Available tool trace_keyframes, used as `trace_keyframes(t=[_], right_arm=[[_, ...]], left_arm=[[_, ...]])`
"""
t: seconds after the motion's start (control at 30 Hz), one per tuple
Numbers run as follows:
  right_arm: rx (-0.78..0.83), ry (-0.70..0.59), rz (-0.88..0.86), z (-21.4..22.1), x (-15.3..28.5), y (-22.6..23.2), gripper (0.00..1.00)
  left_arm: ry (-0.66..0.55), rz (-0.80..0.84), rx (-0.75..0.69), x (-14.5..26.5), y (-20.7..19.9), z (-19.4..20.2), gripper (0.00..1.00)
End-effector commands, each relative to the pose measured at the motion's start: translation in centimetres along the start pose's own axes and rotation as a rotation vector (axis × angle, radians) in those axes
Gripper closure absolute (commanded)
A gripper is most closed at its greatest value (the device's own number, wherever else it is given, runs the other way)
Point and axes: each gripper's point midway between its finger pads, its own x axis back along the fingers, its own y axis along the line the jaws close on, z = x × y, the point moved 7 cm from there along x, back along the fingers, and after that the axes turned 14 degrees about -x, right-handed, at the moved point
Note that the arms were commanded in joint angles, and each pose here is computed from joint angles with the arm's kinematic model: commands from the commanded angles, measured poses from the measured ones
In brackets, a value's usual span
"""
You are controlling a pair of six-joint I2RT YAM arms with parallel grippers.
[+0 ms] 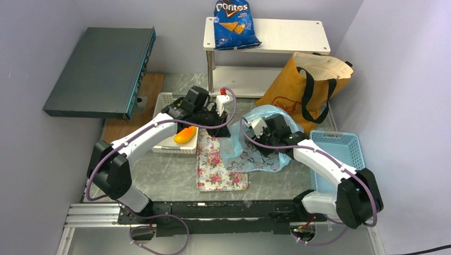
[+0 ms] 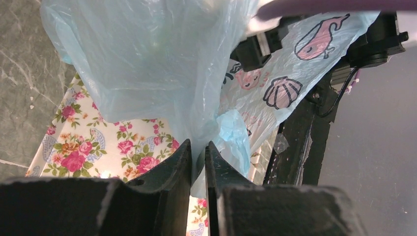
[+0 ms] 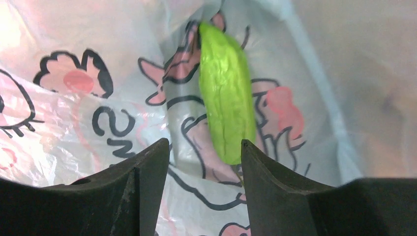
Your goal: Untie the knot of the grocery bags and take out the mixed food
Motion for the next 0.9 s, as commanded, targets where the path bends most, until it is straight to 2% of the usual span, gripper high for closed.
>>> trace_keyframes(t=[0.0,0.27,0.47,0.67,0.77,0.87], right_arm=[[0.048,-0.082,0.054,-2.7,0.6,-1.1,0.42],[0.049,0.020,0.017,-1.9,-2.2,-1.1,0.33],[0.048,0.085,-0.020,-0.4,-4.1,-1.0,0.35],[0.031,0.174,-0.163,1.5,-5.3,0.5,0.45],[0.027,0.196,-0.175,1.9,-5.3,0.6,0.57],[0.021,0.175,-0.170,0.9,-4.3,0.6,0.75]], left_arm=[[-0.054,0.009,-0.036,0.4,-0.2,-1.6,0.81],[-0.049,0.007,-0.042,0.3,-0.1,-1.7,0.81],[-0.044,0.011,-0.035,0.1,0.1,-1.7,0.81],[-0.038,0.016,0.028,-0.7,0.3,-1.2,0.81],[-0.039,0.019,0.041,-0.8,0.3,-1.1,0.82],[-0.041,0.013,0.050,-0.9,0.3,-1.0,0.82]])
